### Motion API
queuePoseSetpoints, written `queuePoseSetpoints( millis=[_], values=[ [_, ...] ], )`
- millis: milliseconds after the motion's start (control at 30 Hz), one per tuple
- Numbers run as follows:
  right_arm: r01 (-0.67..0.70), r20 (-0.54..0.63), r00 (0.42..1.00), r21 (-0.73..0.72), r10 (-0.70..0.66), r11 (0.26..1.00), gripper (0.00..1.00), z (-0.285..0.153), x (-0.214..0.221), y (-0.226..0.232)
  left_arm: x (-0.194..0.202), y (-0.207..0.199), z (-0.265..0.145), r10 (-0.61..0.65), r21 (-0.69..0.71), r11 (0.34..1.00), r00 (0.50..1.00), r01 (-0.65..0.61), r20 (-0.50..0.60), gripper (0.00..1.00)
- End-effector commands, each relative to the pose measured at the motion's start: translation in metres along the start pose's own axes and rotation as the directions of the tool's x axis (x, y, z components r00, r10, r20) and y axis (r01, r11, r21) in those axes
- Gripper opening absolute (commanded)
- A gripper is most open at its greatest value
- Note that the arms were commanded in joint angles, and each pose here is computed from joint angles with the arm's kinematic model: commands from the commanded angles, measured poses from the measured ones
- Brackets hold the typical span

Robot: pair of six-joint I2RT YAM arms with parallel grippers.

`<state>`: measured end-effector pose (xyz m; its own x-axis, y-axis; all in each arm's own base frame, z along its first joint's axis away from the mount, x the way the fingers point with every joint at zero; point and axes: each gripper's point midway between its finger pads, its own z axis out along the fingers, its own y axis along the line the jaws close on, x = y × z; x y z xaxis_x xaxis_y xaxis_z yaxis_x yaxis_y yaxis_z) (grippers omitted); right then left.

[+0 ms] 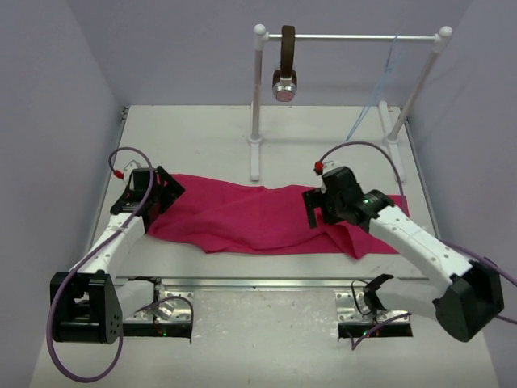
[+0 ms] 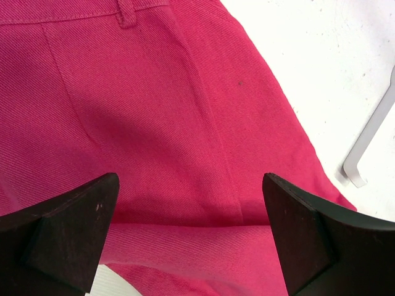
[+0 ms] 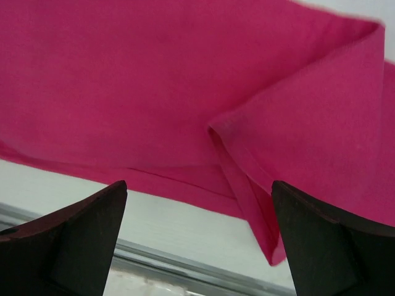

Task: Place the trousers on the hanger
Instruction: Fold the trousers at the center of the board.

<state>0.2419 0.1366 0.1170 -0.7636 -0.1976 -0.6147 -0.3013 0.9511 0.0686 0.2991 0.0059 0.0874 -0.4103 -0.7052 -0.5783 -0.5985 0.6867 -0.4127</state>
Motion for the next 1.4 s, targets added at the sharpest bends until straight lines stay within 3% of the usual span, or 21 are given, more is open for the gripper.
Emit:
queuePoseSetpoints(
  millis=[0,100,200,367,600,633,667,733,767,800,933,1100,1233,1267,1333,1367],
  values=[
    [0.141,-0.066,0.99,0.36,-0.125,0.922,0.99,0.021,0.007,-0.042,-0.009,-0.007,-0.001,-0.02,0.036,0.999,0.999,0.018,0.034,1.0],
    [0.11,-0.044,0.994,0.478,-0.101,0.872,0.99,0.023,-0.011,-0.052,-0.007,-0.001,0.0,-0.01,0.017,1.0,0.999,0.009,0.034,1.0],
    [0.1,-0.053,0.995,0.501,-0.085,0.86,0.99,0.032,-0.019,-0.05,-0.008,0.003,0.001,-0.011,0.002,1.0,0.999,0.011,0.045,1.0],
    [0.14,-0.158,0.986,0.577,-0.058,0.805,0.99,0.056,0.003,-0.06,-0.006,-0.001,0.002,-0.01,0.011,1.0,0.999,0.01,0.031,1.0],
    [0.099,-0.192,0.981,0.507,-0.001,0.856,0.93,0.092,0.031,-0.044,-0.006,-0.001,0.004,-0.003,0.009,1.0,1.0,0.002,0.028,1.0],
    [0.11,-0.2,0.98,0.517,-0.005,0.849,0.86,0.094,0.032,-0.047,-0.006,-0.001,0.004,-0.002,0.009,1.0,1.0,0.002,0.027,1.0],
    [0.124,-0.213,0.977,0.531,-0.009,0.838,0.69,0.093,0.033,-0.051,-0.007,-0.001,0.005,-0.001,0.008,1.0,1.0,0.0,0.027,1.0],
    [0.128,-0.215,0.977,0.568,-0.003,0.813,0.19,0.086,0.034,-0.063,-0.007,-0.001,0.005,0.004,0.007,1.0,1.0,-0.004,0.028,1.0],
    [0.129,-0.212,0.977,0.581,-0.004,0.804,0.03,0.083,0.033,-0.067,-0.007,-0.001,0.005,0.004,0.007,1.0,1.0,-0.004,0.029,1.0],
    [0.116,-0.204,0.979,0.603,0.013,0.789,0.0,0.074,0.035,-0.079,-0.006,-0.001,0.005,0.005,0.009,1.0,1.0,-0.005,0.028,1.0],
    [0.056,-0.146,0.988,0.644,0.052,0.763,0.0,0.029,0.02,-0.122,-0.006,-0.004,0.004,0.003,0.025,1.0,1.0,-0.004,0.022,1.0],
    [0.046,-0.07,0.998,0.714,0.005,0.699,0.0,-0.035,-0.025,-0.18,-0.004,-0.007,0.003,-0.005,0.049,0.999,1.0,0.004,0.02,1.0],
    [-0.007,0.025,1.0,0.752,-0.018,0.659,0.0,-0.079,-0.055,-0.194,-0.001,-0.006,0.004,0.0,0.053,0.999,1.0,-0.001,0.014,1.0],
    [-0.006,0.039,0.999,0.765,-0.037,0.644,0.01,-0.09,-0.061,-0.2,-0.001,-0.006,0.003,0.003,0.053,0.999,1.0,-0.004,0.011,1.0],
    [0.001,0.032,0.999,0.761,-0.04,0.648,0.13,-0.088,-0.061,-0.21,0.0,-0.006,0.002,0.006,0.056,0.998,1.0,-0.006,0.009,1.0],
    [-0.003,0.017,1.0,0.764,-0.016,0.646,0.13,-0.086,-0.056,-0.22,-0.001,-0.008,0.001,0.004,0.064,0.998,1.0,-0.005,0.012,1.0]
  ],
)
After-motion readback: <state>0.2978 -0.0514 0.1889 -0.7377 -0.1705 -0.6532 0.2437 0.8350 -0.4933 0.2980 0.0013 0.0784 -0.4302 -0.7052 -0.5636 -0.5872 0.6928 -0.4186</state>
